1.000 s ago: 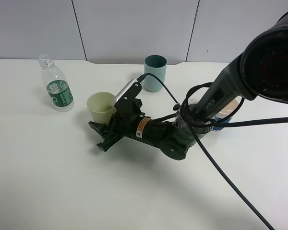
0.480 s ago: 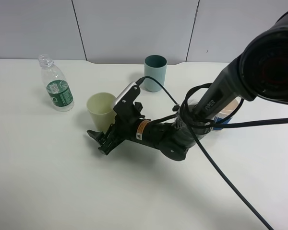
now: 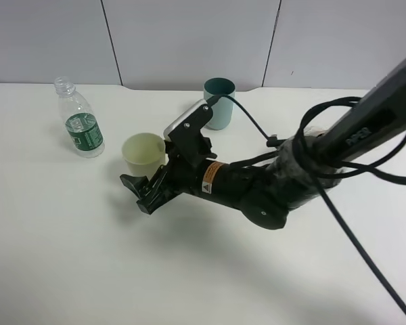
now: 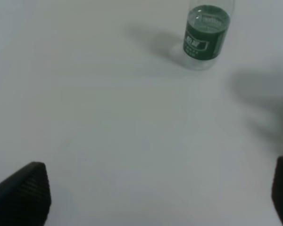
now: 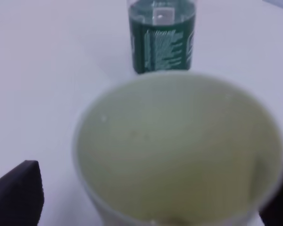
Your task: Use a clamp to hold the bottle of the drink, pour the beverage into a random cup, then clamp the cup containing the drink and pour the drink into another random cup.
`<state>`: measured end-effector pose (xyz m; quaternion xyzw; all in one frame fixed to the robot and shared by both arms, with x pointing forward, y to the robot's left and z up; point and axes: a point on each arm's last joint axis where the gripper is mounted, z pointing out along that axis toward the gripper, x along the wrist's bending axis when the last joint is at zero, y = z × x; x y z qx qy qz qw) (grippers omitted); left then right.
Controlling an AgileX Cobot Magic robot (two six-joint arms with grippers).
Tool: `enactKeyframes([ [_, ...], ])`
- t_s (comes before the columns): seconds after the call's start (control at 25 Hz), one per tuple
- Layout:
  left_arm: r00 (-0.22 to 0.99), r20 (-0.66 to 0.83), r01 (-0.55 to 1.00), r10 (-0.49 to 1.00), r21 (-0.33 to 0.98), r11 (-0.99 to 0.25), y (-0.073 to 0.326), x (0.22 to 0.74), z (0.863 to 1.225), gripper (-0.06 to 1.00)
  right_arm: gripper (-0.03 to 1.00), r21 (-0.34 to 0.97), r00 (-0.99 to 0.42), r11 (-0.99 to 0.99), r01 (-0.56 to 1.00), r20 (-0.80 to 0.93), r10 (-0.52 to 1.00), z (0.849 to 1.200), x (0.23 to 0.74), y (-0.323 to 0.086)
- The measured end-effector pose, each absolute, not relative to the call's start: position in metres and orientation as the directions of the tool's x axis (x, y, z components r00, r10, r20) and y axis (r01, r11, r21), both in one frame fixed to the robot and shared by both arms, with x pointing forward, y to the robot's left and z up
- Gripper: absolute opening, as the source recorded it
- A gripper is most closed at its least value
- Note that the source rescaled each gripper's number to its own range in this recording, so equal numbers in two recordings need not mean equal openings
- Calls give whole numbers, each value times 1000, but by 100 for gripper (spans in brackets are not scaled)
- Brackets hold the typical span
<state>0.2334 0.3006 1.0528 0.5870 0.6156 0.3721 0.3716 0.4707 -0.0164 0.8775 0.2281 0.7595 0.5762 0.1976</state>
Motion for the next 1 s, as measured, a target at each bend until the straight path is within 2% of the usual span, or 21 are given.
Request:
enactKeyframes([
  [0.28,-35,-21,446,999,894,34,301,233,1053,87,90,948,-778,264,178,-29,628,909,451,-48],
  [0.76,-35,-21,446,999,894,34,301,233,1053,87,90,966,-742,240,92,-94,664,990,448,-81],
  [1.0,-35,-21,446,999,894,34,301,233,1053,87,90,952,-682,300,63,-179,710,1009,463,-115],
])
